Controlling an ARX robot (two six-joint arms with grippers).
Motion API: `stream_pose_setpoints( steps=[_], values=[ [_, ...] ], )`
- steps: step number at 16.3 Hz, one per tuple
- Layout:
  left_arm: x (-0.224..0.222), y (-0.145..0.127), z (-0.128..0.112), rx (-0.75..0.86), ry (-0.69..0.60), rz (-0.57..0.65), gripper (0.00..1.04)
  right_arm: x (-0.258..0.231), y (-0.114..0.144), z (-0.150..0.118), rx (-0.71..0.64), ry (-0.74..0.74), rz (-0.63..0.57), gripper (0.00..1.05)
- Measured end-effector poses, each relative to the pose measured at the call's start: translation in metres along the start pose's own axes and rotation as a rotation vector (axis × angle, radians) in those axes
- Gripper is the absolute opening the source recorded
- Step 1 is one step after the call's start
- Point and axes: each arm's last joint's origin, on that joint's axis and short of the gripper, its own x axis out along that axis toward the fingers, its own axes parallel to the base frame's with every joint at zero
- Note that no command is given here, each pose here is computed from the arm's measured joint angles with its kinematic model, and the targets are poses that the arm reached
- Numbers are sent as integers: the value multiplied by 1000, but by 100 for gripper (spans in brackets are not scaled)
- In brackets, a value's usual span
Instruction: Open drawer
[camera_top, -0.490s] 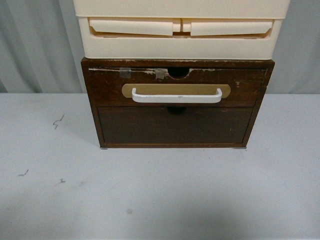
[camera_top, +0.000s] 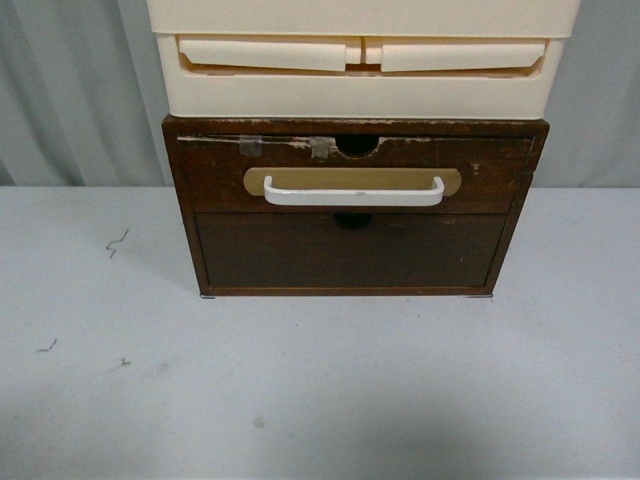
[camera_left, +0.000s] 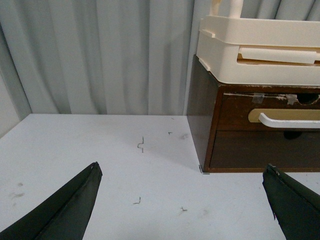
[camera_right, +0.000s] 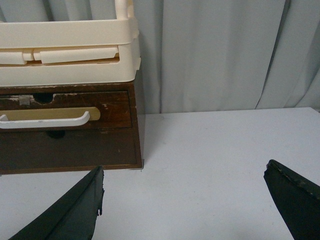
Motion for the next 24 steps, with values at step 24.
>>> stream_pose_setpoints(
  steps=[24],
  values=[
    [15,0,9,-25,437,10,98,15,-2,8,37,536,89,98]
  ],
)
